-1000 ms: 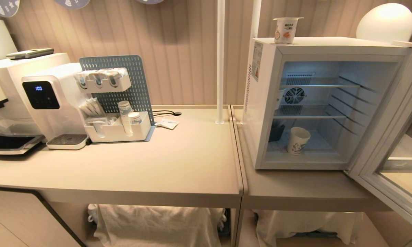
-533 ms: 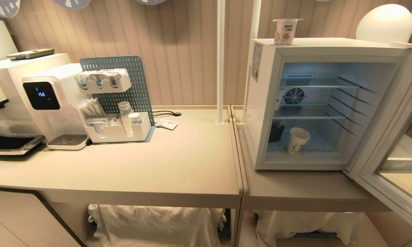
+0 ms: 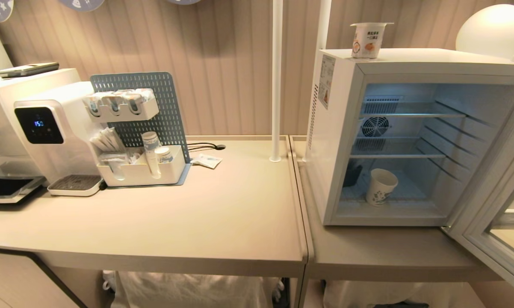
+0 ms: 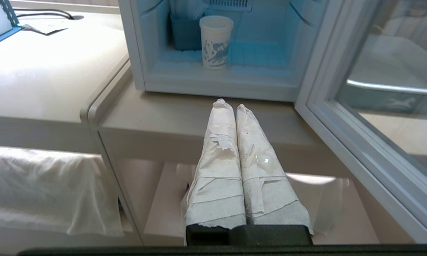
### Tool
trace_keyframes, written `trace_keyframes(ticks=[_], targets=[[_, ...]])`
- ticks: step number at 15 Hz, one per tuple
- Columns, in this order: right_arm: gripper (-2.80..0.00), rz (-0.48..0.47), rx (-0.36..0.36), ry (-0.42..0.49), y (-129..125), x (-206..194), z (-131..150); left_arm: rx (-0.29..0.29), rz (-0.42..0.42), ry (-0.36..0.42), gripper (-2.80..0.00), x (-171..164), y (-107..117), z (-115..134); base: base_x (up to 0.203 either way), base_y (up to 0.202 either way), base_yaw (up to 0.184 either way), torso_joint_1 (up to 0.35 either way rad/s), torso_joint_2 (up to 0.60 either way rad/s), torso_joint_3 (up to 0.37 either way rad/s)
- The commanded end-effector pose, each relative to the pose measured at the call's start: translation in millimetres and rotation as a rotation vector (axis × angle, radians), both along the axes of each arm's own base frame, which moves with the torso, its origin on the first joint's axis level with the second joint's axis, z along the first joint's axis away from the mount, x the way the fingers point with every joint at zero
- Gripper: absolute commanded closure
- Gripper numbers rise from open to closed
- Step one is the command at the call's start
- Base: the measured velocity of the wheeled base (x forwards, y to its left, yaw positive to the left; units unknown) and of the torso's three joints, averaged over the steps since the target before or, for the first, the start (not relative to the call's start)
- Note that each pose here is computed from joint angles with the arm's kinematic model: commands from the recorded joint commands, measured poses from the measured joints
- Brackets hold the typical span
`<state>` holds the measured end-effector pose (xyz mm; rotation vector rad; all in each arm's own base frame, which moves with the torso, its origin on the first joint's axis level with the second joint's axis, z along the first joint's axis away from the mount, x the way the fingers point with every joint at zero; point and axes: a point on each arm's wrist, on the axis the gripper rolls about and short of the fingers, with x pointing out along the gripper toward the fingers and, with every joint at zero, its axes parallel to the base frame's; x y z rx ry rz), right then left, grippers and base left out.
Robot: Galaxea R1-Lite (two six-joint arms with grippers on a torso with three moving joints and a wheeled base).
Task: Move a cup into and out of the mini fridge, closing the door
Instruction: Put the yoghurt in the freezer
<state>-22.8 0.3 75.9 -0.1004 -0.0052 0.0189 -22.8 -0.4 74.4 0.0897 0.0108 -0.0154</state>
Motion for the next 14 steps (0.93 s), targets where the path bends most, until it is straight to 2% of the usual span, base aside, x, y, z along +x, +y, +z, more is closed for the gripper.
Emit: trace_keyframes(ticks=[1, 4, 12, 14], targets=[[0.0, 0.001, -0.001, 0.0, 0.0, 0.0, 0.0, 0.001, 0.0, -0.001, 0.0, 0.0, 0.0, 0.0, 0.194, 0.0, 0.001, 0.007, 0.0, 0.002], [0.0, 0.001, 0.001, 0.0, 0.0, 0.0, 0.0, -0.002, 0.0, 0.001, 0.0, 0.0, 0.0, -0.1, 0.152, 0.0, 0.004, 0.005, 0.01, 0.002], [0.0, -0.002, 0.01, -0.004, -0.1, -0.1, 0.3, -0.01, 0.003, -0.004, 0.0, 0.0, 0.0, 0.3, 0.0, 0.0, 0.0, 0.0, 0.0, 0.0], [0.0, 0.013, 0.001, -0.048, 0.3, -4.8, 16.2, -0.01, 0.003, -0.004, 0.0, 0.0, 0.0, 0.3, 0.0, 0.0, 0.0, 0.0, 0.0, 0.0]])
